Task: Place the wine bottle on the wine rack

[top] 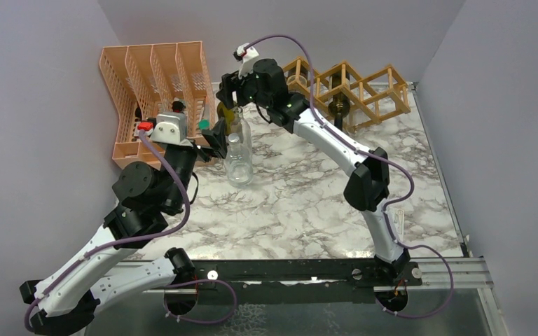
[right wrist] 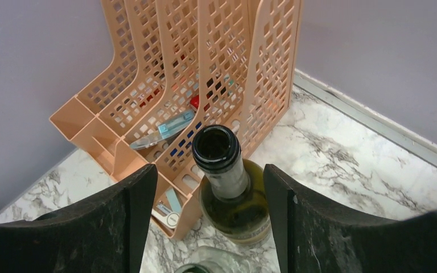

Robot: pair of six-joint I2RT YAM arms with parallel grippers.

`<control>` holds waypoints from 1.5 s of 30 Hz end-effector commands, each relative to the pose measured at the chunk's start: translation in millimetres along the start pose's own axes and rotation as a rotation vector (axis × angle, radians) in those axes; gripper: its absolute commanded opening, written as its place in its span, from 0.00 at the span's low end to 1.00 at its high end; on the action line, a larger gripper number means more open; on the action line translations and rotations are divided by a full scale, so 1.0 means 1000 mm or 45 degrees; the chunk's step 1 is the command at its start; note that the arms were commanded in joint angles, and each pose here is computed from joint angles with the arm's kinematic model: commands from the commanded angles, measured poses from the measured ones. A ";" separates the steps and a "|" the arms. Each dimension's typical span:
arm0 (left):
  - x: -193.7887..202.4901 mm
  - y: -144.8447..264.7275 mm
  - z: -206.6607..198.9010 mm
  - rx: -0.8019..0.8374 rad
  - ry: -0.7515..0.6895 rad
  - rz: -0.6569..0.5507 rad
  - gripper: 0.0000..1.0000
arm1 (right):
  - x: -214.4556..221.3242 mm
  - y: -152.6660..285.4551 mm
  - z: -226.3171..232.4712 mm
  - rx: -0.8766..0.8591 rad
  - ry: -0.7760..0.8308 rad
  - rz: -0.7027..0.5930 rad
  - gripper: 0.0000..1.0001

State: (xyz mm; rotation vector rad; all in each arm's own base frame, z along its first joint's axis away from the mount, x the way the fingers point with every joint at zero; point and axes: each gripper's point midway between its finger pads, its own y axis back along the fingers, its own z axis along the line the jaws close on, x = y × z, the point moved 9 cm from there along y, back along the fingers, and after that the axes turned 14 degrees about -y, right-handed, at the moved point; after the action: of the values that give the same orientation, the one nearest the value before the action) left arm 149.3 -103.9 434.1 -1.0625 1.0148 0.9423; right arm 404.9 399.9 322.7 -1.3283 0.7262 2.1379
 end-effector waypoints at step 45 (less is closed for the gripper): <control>0.036 -0.005 -0.029 0.122 0.049 0.106 0.99 | -0.061 0.120 0.006 0.226 0.123 -0.404 0.09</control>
State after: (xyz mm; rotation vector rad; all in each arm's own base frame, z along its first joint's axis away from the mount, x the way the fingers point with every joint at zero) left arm 155.8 -118.6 405.1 -1.0038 1.0852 0.9703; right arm 367.9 331.6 340.5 -1.3753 0.8582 1.8285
